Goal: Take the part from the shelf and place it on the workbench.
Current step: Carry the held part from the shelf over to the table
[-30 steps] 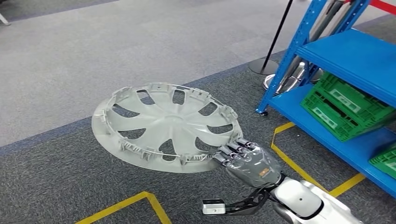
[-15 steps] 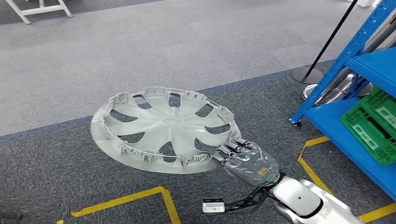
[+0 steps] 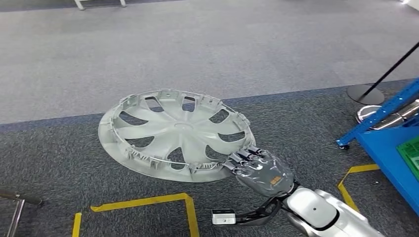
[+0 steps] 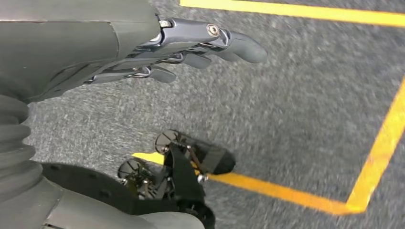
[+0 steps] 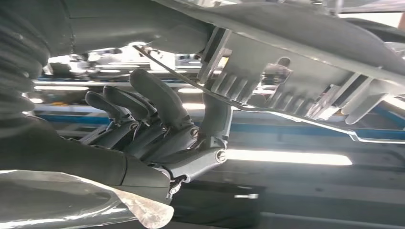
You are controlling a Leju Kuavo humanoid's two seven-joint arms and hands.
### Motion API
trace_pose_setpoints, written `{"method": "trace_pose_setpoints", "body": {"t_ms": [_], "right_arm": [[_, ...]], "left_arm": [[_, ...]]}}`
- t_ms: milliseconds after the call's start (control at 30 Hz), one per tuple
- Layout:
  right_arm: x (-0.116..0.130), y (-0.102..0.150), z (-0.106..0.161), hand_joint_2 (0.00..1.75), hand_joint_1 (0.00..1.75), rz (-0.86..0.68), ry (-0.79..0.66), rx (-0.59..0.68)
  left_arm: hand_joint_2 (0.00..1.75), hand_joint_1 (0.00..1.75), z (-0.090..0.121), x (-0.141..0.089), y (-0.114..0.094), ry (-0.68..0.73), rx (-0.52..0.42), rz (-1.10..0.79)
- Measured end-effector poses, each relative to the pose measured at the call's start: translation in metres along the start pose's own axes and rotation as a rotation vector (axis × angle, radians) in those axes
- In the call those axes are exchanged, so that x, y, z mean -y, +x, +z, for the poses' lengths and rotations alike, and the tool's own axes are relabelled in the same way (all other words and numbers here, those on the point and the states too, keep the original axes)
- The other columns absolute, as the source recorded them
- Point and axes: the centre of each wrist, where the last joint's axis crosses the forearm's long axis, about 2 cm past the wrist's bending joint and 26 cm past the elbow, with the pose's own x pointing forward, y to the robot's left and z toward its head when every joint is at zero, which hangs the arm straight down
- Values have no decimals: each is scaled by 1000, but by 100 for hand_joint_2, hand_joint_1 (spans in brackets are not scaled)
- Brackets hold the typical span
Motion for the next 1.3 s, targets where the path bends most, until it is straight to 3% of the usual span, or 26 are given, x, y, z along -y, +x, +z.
{"method": "trace_pose_setpoints", "body": {"t_ms": [1300], "right_arm": [[-2, 3, -18, 175, 175, -13, -29, 37]], "left_arm": [[175, 0, 2, 1, -3, 11, -17, -19]]}}
